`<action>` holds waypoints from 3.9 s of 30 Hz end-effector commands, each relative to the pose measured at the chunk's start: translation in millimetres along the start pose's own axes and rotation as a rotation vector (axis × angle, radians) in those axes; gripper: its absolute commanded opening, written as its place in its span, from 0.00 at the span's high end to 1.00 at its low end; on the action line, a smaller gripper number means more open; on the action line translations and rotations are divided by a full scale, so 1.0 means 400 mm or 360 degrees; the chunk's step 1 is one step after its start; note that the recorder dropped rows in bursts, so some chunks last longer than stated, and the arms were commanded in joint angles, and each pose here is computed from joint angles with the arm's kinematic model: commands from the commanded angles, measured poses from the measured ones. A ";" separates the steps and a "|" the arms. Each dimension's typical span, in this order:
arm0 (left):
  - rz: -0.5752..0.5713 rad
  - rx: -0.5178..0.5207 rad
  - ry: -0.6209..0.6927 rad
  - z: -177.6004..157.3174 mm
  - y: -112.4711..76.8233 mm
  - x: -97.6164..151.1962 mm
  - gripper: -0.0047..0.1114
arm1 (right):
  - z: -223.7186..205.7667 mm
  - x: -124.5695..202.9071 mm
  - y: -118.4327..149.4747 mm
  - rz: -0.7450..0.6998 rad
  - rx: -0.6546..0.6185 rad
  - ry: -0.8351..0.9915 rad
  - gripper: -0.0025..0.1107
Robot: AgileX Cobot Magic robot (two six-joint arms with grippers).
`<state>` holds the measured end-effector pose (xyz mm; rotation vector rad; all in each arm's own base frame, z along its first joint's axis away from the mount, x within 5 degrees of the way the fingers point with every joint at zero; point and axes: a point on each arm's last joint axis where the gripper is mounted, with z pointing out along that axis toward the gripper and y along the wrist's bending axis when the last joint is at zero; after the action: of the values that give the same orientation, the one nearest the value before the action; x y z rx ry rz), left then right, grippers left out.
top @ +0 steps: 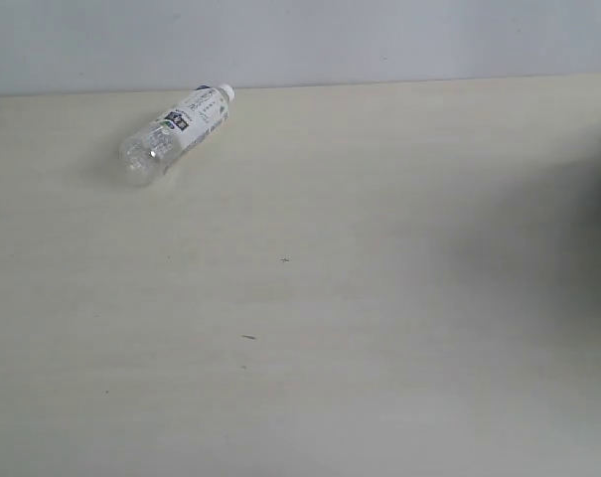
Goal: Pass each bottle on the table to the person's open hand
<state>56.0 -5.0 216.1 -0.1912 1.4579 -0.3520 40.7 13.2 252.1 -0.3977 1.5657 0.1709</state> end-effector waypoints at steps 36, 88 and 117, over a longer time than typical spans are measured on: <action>-0.0001 0.0016 -0.0035 -0.001 -0.002 -0.003 0.96 | -0.005 0.012 -0.004 -0.0016 0.0028 0.0112 0.91; 0.0038 0.0063 -0.0118 -0.002 -0.009 -0.015 0.96 | -0.005 0.012 -0.004 -0.0016 0.0028 0.0112 0.91; 0.0086 0.0062 -0.0119 -0.002 -0.009 -0.015 0.96 | -0.005 0.012 -0.004 -0.0016 0.0028 0.0112 0.91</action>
<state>54.9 -6.2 223.1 -0.1369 1.3837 -0.3321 40.7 10.9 245.0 -0.4088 1.6462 0.1381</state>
